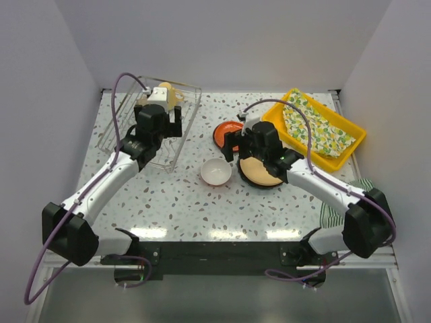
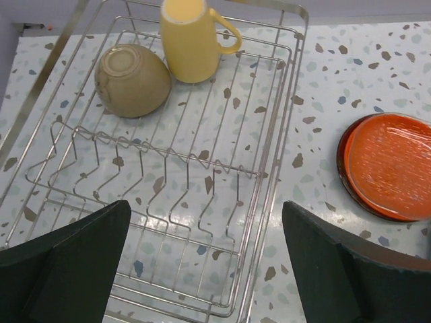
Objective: Unload the mixed dishes from the dish rack
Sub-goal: Pick up the bowl from the dish rack.
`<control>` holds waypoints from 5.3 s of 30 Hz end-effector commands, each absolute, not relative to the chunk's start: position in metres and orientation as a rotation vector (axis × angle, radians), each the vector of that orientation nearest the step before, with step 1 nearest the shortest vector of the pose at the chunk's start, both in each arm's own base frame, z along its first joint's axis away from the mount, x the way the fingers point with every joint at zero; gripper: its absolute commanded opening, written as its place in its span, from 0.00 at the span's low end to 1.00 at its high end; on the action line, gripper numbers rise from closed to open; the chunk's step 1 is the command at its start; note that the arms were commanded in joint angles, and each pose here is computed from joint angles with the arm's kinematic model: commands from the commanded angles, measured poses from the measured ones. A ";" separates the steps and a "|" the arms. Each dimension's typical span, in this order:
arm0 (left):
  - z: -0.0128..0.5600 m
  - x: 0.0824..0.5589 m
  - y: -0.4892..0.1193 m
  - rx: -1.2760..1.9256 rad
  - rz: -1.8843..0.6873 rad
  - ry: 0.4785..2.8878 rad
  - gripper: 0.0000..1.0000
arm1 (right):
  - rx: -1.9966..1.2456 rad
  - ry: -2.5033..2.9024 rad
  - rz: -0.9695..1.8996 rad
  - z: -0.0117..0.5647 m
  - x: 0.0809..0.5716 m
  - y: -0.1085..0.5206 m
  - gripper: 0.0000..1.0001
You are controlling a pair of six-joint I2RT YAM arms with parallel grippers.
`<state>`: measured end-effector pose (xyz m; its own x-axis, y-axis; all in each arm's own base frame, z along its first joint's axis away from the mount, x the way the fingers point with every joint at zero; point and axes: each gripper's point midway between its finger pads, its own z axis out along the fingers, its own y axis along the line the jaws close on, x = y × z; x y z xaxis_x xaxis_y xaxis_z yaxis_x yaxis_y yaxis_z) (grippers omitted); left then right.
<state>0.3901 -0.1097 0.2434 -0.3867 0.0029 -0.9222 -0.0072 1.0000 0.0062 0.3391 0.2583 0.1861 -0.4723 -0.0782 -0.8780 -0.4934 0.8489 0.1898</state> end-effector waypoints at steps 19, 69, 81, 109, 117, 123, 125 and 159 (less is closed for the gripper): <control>0.219 0.517 -0.019 0.438 0.755 1.979 1.00 | -0.435 2.005 0.325 0.226 0.294 0.192 0.98; 0.067 0.596 0.008 1.003 0.891 2.084 0.96 | -0.480 2.237 0.282 0.208 0.252 0.168 0.98; 0.065 0.594 0.003 0.971 0.863 2.035 0.71 | -0.503 2.256 0.308 0.201 0.255 0.177 0.98; 0.169 0.583 0.001 0.756 0.826 1.924 0.21 | -0.560 2.185 0.366 0.205 0.274 0.200 0.98; 0.183 0.581 -0.006 0.696 0.743 1.943 0.13 | -0.571 2.165 0.402 0.206 0.279 0.210 0.98; 0.206 0.579 -0.007 0.630 0.711 1.923 0.06 | -0.552 2.138 0.430 0.208 0.285 0.216 0.98; 0.214 0.578 -0.008 0.619 0.703 1.914 0.06 | -0.541 2.129 0.439 0.210 0.288 0.219 0.98; 0.287 0.516 -0.032 0.153 0.265 1.932 0.00 | -0.575 1.986 0.741 0.230 0.310 0.285 0.98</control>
<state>0.5236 -0.0238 0.2175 -0.4963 0.3976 -0.7717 0.0819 0.9065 0.4143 0.3001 0.2676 0.1924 -0.5458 -0.1664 -0.8212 -0.6070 0.7542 0.2506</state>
